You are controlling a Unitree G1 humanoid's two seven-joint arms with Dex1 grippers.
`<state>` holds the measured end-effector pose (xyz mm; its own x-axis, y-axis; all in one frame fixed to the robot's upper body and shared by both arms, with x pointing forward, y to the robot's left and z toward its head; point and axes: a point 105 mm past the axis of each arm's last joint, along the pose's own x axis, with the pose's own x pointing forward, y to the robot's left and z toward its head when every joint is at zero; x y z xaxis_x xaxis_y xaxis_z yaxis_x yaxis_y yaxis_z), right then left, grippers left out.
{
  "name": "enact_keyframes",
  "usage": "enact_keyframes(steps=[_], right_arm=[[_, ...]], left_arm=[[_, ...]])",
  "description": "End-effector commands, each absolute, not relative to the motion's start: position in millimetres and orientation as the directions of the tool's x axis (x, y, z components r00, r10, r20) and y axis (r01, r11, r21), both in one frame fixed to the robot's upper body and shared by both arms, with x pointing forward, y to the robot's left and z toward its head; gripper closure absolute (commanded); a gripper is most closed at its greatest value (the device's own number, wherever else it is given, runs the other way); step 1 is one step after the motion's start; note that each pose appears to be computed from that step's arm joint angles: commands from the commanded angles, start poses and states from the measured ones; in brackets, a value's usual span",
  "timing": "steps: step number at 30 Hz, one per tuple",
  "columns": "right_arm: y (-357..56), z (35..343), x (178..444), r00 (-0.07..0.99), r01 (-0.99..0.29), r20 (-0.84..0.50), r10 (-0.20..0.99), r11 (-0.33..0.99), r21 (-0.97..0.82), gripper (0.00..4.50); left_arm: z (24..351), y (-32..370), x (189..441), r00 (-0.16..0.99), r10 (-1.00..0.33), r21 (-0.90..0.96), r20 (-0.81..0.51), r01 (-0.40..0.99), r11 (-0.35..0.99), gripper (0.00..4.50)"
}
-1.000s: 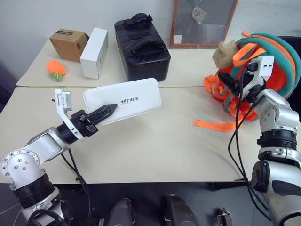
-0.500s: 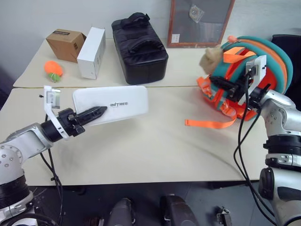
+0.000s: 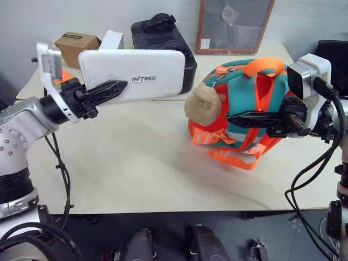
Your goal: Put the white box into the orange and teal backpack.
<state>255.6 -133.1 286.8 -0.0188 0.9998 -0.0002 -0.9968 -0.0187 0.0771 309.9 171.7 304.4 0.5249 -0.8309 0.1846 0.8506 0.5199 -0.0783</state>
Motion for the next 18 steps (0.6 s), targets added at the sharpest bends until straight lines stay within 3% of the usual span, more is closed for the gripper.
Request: enact_keyframes(steps=[1,12,18], right_arm=[[-133.2,306.5,235.9,-0.099,-0.995,0.021,0.995,-0.099,0.022,4.48],[-133.7,322.3,240.0,-0.088,-0.994,0.091,0.992,-0.093,0.053,4.48],[-136.0,306.2,246.4,-0.049,-0.996,0.042,0.998,-0.052,0.075,4.48]], left_arm=[[321.0,167.1,307.9,0.493,-0.839,0.001,0.23,0.862,0.507,3.18],[319.2,129.0,310.5,0.327,-0.923,0.062,0.201,0.936,0.345,3.18],[304.4,119.0,312.3,0.269,-0.958,0.121,0.102,0.952,0.28,3.18]])
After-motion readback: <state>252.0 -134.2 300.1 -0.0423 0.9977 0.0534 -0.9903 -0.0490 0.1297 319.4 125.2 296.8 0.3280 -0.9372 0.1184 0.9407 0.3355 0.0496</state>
